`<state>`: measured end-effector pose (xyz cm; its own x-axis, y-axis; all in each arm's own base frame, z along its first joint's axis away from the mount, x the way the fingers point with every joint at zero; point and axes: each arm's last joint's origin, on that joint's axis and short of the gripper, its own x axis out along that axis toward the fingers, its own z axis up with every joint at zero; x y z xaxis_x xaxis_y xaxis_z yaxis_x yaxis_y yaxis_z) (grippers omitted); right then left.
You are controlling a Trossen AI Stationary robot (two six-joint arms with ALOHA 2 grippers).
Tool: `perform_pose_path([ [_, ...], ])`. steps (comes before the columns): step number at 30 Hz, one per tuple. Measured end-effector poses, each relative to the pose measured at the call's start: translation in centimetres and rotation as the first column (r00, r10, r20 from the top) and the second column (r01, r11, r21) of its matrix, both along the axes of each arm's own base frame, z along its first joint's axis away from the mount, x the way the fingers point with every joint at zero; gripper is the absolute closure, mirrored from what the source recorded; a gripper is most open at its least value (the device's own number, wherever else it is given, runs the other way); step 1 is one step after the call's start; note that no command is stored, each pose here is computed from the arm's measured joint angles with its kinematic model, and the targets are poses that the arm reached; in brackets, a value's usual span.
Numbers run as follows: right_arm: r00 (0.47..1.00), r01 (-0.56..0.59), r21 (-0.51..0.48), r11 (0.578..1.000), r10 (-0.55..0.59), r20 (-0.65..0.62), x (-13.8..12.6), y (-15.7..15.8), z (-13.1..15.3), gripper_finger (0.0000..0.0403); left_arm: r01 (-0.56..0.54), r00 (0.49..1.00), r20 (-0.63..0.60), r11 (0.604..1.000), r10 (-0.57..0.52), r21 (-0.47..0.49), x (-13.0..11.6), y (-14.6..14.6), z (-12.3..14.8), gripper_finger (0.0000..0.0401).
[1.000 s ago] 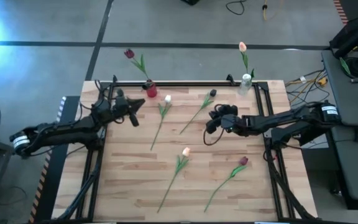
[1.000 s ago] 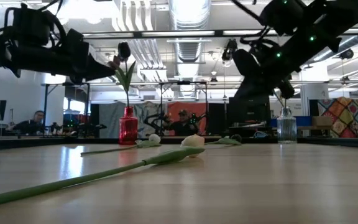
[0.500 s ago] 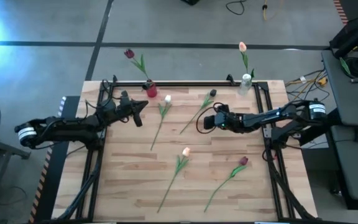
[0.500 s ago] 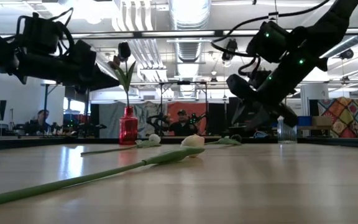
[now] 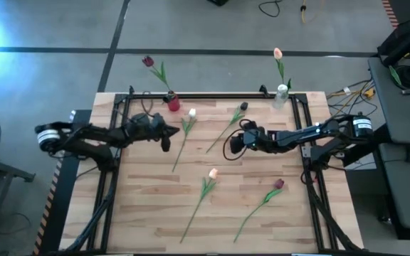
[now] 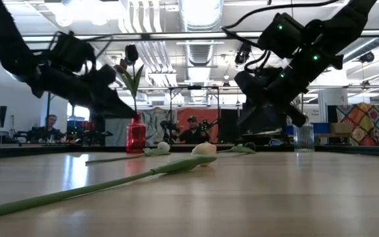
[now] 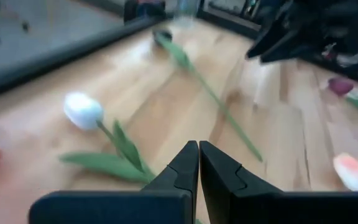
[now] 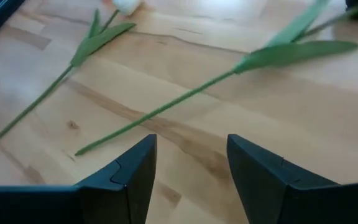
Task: Sort flowers into vase by color
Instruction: Put the white tulip into the transparent vase
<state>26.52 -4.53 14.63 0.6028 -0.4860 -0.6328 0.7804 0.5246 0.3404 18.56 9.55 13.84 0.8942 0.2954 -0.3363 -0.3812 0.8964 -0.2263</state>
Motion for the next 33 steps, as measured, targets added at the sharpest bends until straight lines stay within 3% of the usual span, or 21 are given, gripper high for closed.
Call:
perform_pose_path([
  [7, 0.998, -0.057, -0.071, 0.996, 0.054, -0.042, 0.2, -0.1, 0.3, 0.0216, -0.155, 0.978, -0.151, 0.984, 0.14, -0.089, 1.6, -1.4, -3.1, 0.0401],
  [14, 0.992, -0.104, -0.108, 0.989, 0.096, -0.08, 0.2, -0.1, 0.3, 0.0216, -0.259, 0.955, -0.192, 0.949, 0.225, -0.179, 2.6, -1.5, -4.5, 0.0392],
  [21, 0.987, -0.134, -0.129, 0.982, 0.12, -0.11, 0.2, -0.1, 0.3, 0.0216, -0.235, 0.954, -0.231, 0.953, 0.189, -0.191, 5.7, -1.4, -4.5, 0.0337],
  [26, 0.983, -0.152, -0.142, 0.978, 0.134, -0.124, 0.2, -0.1, 0.3, 0.0216, -0.348, 0.899, -0.337, 0.924, 0.28, -0.161, 7.2, -0.7, -4.9, 0.0302],
  [33, 0.982, -0.156, -0.146, 0.977, 0.137, -0.127, 0.2, -0.1, 0.3, 0.0216, -0.365, 0.882, -0.372, 0.92, 0.291, -0.145, 7.8, -0.5, -4.9, 0.0308],
])
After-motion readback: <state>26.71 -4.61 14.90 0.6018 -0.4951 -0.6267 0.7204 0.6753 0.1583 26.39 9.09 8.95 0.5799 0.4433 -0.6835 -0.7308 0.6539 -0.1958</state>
